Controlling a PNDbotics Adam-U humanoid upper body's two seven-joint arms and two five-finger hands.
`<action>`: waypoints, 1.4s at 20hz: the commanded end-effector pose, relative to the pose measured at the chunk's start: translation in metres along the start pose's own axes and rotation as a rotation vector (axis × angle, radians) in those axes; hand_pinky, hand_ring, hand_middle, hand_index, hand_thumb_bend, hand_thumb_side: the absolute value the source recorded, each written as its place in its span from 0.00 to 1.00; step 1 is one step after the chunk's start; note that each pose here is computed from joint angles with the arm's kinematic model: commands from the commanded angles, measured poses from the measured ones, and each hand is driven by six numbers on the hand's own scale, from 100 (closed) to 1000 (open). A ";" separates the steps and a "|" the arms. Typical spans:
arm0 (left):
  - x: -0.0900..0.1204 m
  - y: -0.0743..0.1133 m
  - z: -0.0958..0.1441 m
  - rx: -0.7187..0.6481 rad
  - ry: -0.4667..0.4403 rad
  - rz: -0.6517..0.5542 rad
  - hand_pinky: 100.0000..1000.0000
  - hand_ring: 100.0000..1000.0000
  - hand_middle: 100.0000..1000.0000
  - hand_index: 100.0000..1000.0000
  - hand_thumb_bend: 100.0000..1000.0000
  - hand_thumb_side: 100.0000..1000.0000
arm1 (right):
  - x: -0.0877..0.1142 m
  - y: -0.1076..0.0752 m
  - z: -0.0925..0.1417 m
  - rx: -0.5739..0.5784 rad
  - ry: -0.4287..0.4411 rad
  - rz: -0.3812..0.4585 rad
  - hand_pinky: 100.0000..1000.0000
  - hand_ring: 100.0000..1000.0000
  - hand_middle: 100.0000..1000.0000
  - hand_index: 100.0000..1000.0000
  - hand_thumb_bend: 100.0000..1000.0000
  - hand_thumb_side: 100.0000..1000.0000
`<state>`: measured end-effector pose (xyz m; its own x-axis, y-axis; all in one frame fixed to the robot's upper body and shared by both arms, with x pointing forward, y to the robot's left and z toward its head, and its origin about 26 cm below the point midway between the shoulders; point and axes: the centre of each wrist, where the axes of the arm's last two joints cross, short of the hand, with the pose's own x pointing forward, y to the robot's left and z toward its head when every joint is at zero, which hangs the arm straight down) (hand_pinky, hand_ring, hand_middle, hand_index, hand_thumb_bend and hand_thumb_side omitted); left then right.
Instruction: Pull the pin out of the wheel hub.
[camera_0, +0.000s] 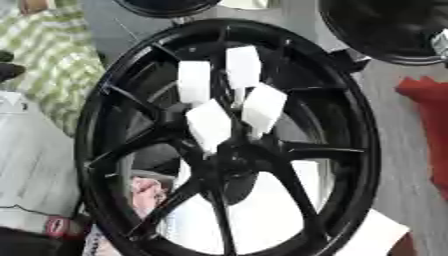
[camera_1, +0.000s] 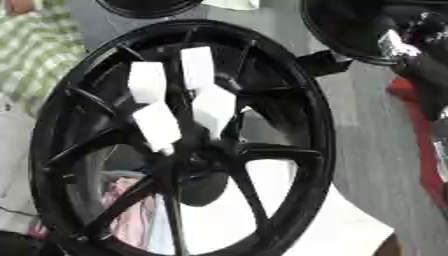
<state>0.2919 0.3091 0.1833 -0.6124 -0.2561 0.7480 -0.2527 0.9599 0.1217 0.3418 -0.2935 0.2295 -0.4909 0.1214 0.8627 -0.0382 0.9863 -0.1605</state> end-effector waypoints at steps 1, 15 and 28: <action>0.008 0.001 -0.004 -0.009 -0.033 -0.011 0.74 0.57 0.55 0.76 0.00 0.81 | 0.007 -0.005 -0.002 -0.002 -0.021 0.013 0.87 0.71 0.54 0.70 0.13 0.19; 0.018 0.012 -0.016 -0.070 -0.091 -0.102 0.73 0.58 0.56 0.76 0.00 0.77 | 0.006 -0.006 -0.002 0.004 -0.013 0.015 0.87 0.71 0.54 0.70 0.13 0.18; 0.082 0.036 -0.069 -0.853 -0.267 -0.827 0.71 0.65 0.61 0.75 0.00 0.72 | 0.001 -0.006 -0.001 0.032 0.011 0.035 0.87 0.71 0.54 0.70 0.13 0.19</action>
<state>0.2892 0.3302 0.2783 -0.6625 -0.7254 0.1868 -0.1312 0.3579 0.9245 0.3432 -0.2939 0.2231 -0.4658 0.1270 0.8757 -0.0587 0.9830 -0.1738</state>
